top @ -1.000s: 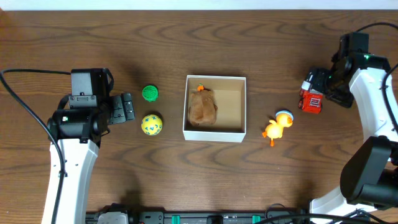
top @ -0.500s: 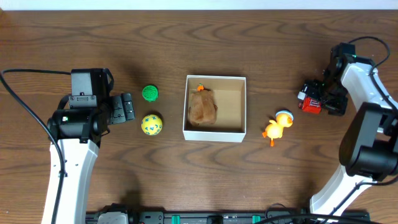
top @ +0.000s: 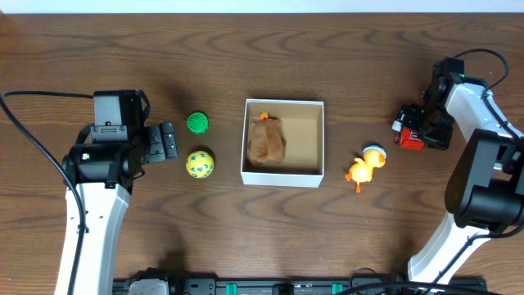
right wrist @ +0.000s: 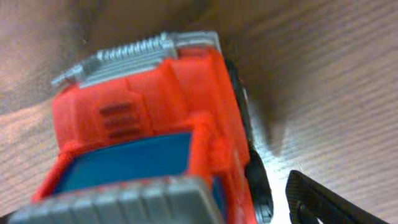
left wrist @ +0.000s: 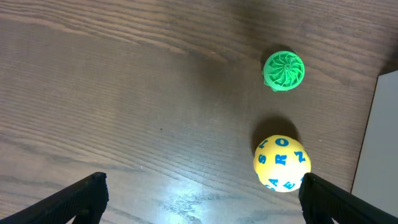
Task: Pack container
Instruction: 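Move the right gripper to the red fire truck and grasp it, then carry the fire truck into the box beside the plush and release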
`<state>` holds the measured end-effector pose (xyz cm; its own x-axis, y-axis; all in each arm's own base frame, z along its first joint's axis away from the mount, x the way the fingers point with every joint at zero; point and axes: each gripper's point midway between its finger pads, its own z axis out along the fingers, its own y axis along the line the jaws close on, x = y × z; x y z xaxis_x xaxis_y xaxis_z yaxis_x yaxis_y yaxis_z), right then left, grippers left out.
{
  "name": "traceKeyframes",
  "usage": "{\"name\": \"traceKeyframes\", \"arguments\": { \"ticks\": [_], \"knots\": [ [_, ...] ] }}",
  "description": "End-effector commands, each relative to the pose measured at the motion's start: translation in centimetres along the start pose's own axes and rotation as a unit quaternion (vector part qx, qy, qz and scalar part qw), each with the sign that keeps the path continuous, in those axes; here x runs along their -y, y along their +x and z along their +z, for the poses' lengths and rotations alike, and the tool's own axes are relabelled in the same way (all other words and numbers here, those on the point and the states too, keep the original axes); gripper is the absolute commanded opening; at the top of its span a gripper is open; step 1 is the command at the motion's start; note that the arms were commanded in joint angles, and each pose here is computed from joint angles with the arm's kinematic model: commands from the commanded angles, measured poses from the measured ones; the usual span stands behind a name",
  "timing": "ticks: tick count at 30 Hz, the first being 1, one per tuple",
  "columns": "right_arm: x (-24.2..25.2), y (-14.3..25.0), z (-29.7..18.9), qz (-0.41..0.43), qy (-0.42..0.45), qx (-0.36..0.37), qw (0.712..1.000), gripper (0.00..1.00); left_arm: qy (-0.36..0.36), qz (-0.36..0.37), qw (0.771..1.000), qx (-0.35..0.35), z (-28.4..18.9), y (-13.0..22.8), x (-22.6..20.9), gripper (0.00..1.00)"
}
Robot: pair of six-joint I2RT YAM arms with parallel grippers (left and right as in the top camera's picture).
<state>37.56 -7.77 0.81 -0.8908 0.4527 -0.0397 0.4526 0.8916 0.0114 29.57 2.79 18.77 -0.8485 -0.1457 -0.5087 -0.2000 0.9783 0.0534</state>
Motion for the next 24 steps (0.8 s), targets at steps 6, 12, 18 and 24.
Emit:
{"name": "traceKeyframes", "arguments": {
  "ticks": [6,12,18,24],
  "knots": [
    [-0.1,0.3,1.2,-0.009,0.007,-0.003,1.000,0.82,-0.008,0.006,1.000,0.009,-0.4,-0.7,-0.4,0.98],
    [-0.6,-0.2,0.3,-0.017,0.003,0.010,1.000,0.56,-0.008,0.006,1.000,0.009,-0.4,-0.7,-0.4,0.98],
    [-3.0,-0.4,-3.8,-0.046,-0.015,0.058,0.997,0.54,-0.008,0.006,1.000,0.009,-0.4,-0.7,-0.4,0.98],
    [-9.6,2.3,-12.4,-0.128,-0.078,0.141,0.979,0.54,-0.008,0.006,1.000,0.009,-0.4,-0.7,-0.4,0.98]
  ]
}}
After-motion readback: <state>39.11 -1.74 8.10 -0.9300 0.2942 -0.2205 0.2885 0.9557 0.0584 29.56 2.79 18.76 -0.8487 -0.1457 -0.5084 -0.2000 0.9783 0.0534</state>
